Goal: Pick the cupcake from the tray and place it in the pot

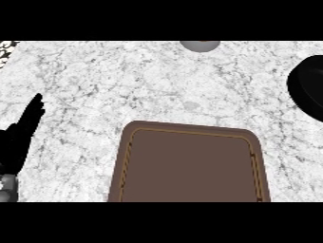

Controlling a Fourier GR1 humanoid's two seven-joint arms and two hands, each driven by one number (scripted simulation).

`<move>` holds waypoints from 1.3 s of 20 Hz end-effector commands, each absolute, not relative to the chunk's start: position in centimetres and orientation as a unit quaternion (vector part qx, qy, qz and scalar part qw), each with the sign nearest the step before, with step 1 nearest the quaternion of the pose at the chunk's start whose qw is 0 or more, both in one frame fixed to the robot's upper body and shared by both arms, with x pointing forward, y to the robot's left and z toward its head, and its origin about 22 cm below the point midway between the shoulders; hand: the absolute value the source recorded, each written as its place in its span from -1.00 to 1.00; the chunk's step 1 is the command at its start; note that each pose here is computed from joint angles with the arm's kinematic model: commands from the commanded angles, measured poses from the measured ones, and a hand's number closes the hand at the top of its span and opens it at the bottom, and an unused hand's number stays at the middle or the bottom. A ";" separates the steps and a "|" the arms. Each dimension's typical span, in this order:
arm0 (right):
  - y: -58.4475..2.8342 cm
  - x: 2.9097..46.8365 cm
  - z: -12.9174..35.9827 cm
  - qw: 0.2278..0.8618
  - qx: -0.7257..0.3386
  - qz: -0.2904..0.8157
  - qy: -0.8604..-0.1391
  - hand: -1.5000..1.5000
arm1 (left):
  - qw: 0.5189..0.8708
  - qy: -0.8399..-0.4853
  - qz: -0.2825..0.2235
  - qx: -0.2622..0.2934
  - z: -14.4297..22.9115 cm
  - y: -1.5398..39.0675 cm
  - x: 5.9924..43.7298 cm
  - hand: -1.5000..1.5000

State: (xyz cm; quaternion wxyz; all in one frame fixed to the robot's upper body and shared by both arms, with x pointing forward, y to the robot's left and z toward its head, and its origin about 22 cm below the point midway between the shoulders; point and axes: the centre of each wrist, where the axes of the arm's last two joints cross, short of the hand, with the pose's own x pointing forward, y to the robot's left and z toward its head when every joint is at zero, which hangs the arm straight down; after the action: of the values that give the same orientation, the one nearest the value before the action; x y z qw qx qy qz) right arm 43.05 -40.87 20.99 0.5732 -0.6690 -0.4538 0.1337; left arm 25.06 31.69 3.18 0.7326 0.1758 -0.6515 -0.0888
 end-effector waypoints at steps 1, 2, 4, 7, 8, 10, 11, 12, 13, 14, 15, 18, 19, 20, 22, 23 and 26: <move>-42.1 42.6 20.5 0.599 -0.642 0.105 -0.466 1.00 | 0.730 -0.654 -0.091 0.176 2.7 30.7 25.3 0.00; -42.6 42.2 19.3 0.606 -0.639 0.099 -0.463 1.00 | 0.732 -0.654 -0.086 0.172 2.6 32.2 25.1 0.00; -42.9 42.2 20.2 0.628 -0.618 0.086 -0.465 -1.00 | 0.732 -0.654 -0.086 0.170 1.7 30.4 24.6 0.00; -43.0 42.0 18.1 0.641 -0.584 0.060 -0.494 -1.00 | 0.730 -0.656 -0.083 0.173 2.3 31.0 25.2 0.00; -42.7 42.4 20.4 0.640 -0.582 0.059 -0.498 -1.00 | 0.725 -0.661 -0.093 0.168 4.1 30.6 26.5 0.00; -43.4 41.8 18.4 0.636 -0.576 0.063 -0.510 -1.00 | 0.727 -0.657 -0.097 0.173 2.4 30.6 25.5 0.00; -43.4 41.8 18.6 0.624 -0.578 0.056 -0.522 -1.00 | 0.729 -0.657 -0.094 0.169 2.8 30.1 25.9 0.00; -43.3 41.9 18.8 0.623 -0.579 0.049 -0.523 -1.00 | 0.728 -0.655 -0.099 0.178 2.4 30.8 25.7 0.00; -42.8 42.1 18.2 0.621 -0.574 0.038 -0.533 -1.00 | 0.731 -0.654 -0.091 0.175 2.7 31.1 25.9 0.00; -43.7 41.5 17.9 0.610 -0.578 0.030 -0.541 -1.00 | 0.729 -0.655 -0.093 0.173 2.3 30.7 25.5 0.00; -43.1 42.0 18.9 0.599 -0.567 0.014 -0.565 -1.00 | 0.730 -0.654 -0.095 0.173 3.2 30.4 25.6 0.00; -42.8 42.3 20.8 0.538 -0.550 -0.066 -0.635 -1.00 | 0.732 -0.652 -0.088 0.175 2.4 30.7 25.2 0.00; -42.6 42.3 20.6 0.522 -0.546 -0.086 -0.649 -1.00 | 0.734 -0.651 -0.086 0.174 1.9 30.2 24.9 0.00; -43.2 41.9 20.2 0.518 -0.533 -0.109 -0.660 -1.00 | 0.736 -0.649 -0.084 0.173 2.3 31.3 25.0 0.00; -43.5 41.8 20.8 0.517 -0.512 -0.137 -0.672 -1.00 | 0.734 -0.652 -0.083 0.173 2.3 31.2 25.0 0.00; -43.6 41.8 21.3 0.520 -0.500 -0.147 -0.677 -1.00 | 0.735 -0.648 -0.089 0.178 2.2 30.6 24.8 0.00; -43.3 41.9 19.8 0.543 -0.465 -0.145 -0.684 -1.00 | 0.731 -0.653 -0.078 0.182 3.1 31.4 25.5 0.00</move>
State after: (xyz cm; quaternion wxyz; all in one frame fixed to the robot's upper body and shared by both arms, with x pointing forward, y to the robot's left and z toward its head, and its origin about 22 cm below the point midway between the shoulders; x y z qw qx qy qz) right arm 41.89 -43.45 20.37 0.5408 -0.5005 -0.6656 -0.1182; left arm 25.00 31.33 2.31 0.7338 0.1787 -0.6499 -0.0851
